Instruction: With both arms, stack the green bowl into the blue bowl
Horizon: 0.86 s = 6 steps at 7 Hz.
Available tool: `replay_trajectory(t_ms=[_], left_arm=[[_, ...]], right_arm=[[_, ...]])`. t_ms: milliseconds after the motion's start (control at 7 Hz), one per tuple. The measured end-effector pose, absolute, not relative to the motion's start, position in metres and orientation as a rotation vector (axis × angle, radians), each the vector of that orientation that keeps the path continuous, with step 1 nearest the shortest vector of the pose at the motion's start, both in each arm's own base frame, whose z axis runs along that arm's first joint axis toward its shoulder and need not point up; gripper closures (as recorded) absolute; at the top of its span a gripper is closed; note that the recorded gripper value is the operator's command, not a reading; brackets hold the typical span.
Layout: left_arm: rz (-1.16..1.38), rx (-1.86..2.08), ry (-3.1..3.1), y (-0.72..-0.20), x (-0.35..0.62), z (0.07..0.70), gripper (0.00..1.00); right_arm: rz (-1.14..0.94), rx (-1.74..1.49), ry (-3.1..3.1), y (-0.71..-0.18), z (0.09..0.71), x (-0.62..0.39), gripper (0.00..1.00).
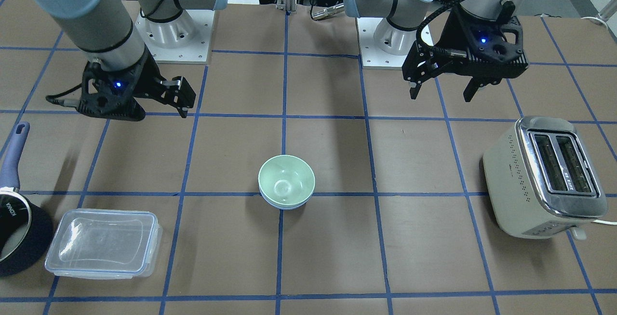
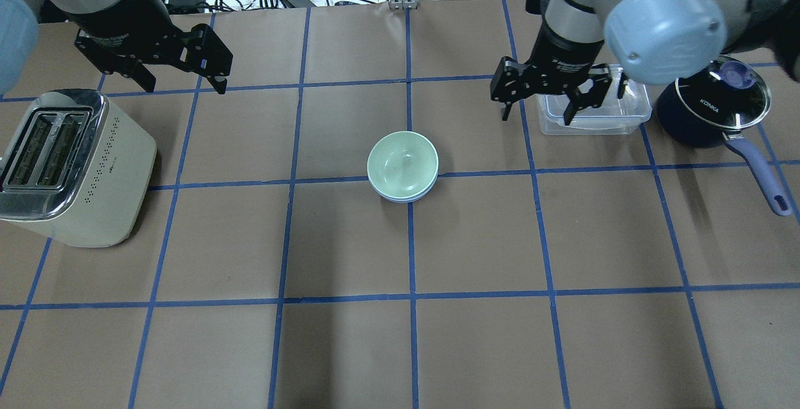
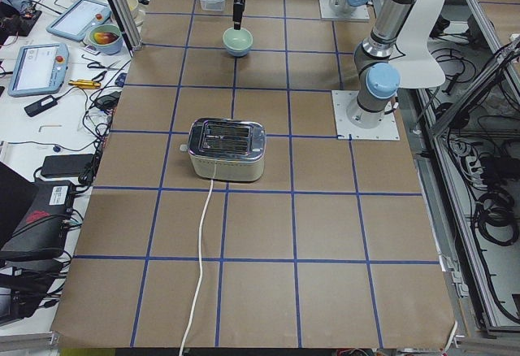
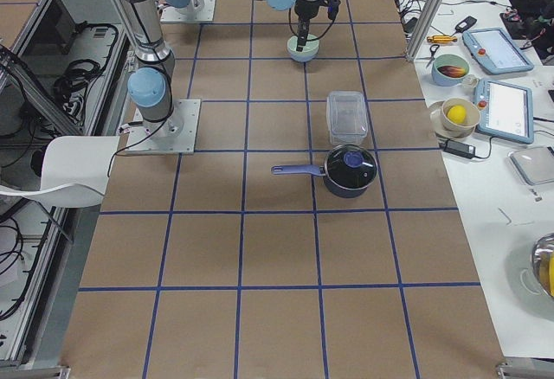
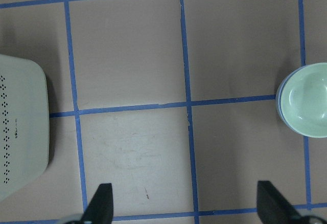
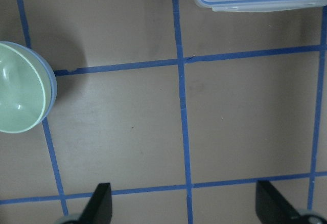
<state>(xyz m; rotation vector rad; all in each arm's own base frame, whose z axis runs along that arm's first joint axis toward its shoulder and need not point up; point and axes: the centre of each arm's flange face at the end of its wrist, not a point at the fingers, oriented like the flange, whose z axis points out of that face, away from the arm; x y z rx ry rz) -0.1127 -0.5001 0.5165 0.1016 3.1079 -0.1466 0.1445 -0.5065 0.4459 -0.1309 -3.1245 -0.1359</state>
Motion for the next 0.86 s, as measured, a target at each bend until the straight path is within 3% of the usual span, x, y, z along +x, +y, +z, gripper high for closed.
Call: replay_trajectory(t_ms=[857], left_arm=[[-0.144,0.101,3.107,-0.500,-0.115,0.515,0.00]], right_arm=[[-0.149,-0.135,-3.124,-0.479,0.477,0.140,0.00]])
